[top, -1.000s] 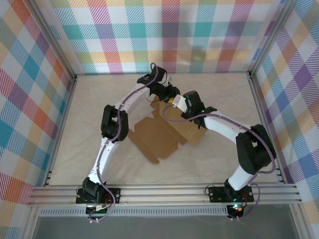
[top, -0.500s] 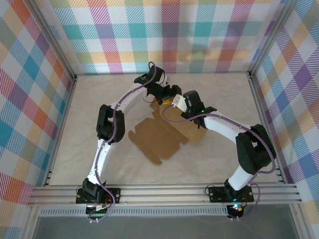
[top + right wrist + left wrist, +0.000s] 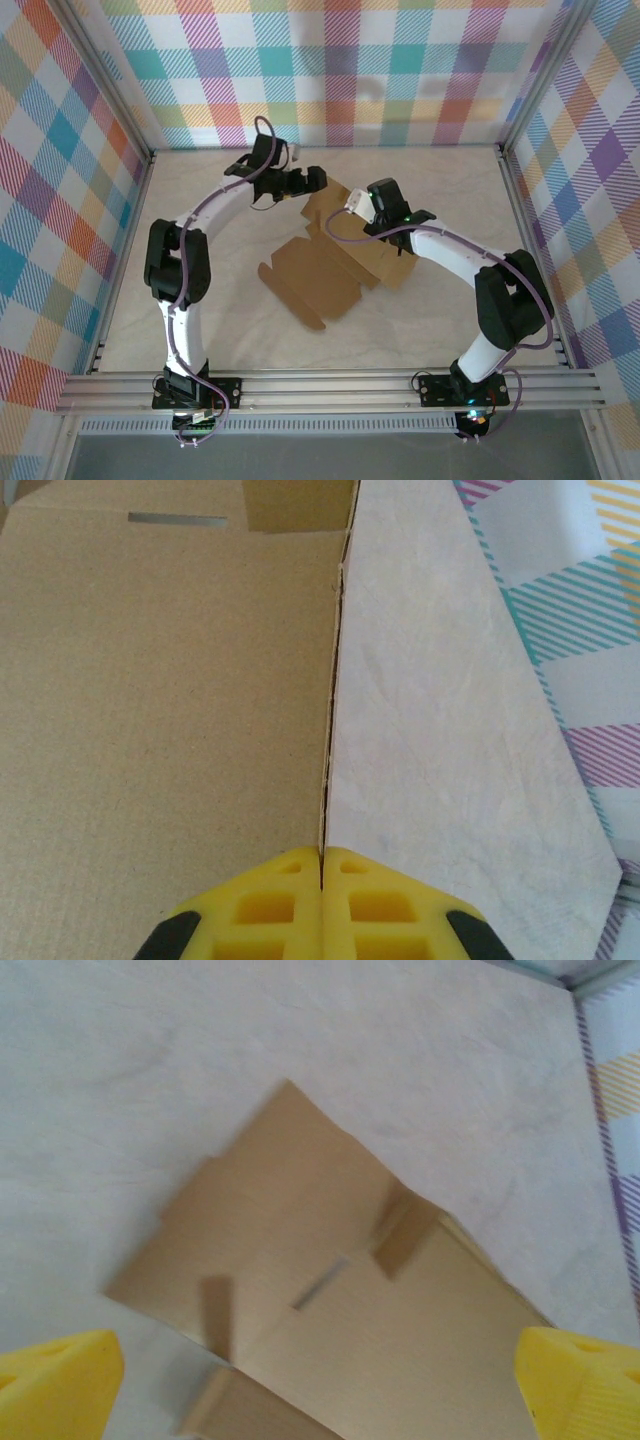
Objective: Fold the paper box
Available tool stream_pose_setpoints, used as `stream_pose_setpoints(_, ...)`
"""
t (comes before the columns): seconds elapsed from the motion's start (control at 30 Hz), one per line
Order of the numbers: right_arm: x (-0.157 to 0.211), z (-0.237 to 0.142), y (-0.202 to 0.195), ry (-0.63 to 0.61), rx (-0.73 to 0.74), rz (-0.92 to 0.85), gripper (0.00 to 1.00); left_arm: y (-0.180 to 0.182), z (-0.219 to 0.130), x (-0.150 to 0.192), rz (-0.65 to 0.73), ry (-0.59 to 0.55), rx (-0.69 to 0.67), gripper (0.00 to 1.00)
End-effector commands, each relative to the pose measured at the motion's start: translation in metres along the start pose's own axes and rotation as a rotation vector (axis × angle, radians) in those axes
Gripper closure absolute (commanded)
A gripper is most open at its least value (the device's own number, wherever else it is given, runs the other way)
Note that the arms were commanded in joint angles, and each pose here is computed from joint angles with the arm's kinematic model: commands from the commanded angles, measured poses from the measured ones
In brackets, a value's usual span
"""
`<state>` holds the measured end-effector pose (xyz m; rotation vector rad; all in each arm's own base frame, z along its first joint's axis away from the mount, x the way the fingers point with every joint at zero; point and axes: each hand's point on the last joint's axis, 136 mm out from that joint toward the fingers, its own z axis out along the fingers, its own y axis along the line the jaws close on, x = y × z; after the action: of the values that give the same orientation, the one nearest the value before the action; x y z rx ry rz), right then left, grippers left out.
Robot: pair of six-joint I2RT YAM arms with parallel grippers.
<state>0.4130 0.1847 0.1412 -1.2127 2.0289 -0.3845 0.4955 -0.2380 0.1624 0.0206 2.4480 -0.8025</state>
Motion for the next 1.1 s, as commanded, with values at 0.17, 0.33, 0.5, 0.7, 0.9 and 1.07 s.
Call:
stream_pose_setpoints(0.17,-0.002,-0.016,-0.024,0.002,0.088,-0.025,1.00,0.031,-0.008,-0.027,0.060,-0.145,-0.031,0.00)
stream_pose_setpoints(0.33,-0.005,-0.014,-0.038,-0.015,0.226,-0.091,1.00,0.058,-0.002,-0.028,-0.036,-0.139,-0.045,0.00)
stream_pose_setpoints(0.5,-0.019,-0.020,-0.045,-0.052,0.336,-0.165,1.00,0.065,-0.009,-0.028,-0.038,-0.155,-0.053,0.00)
stream_pose_setpoints(0.7,-0.033,-0.029,-0.045,-0.088,0.466,-0.272,1.00,0.074,-0.013,-0.023,-0.013,-0.163,-0.080,0.00)
stream_pose_setpoints(0.9,-0.038,-0.033,-0.036,-0.092,0.546,-0.379,1.00,0.092,-0.016,-0.020,-0.056,-0.173,-0.111,0.00)
stream_pose_setpoints(1.07,-0.041,-0.037,-0.030,-0.099,0.614,-0.421,1.00,0.103,-0.021,-0.019,-0.080,-0.181,-0.123,0.00)
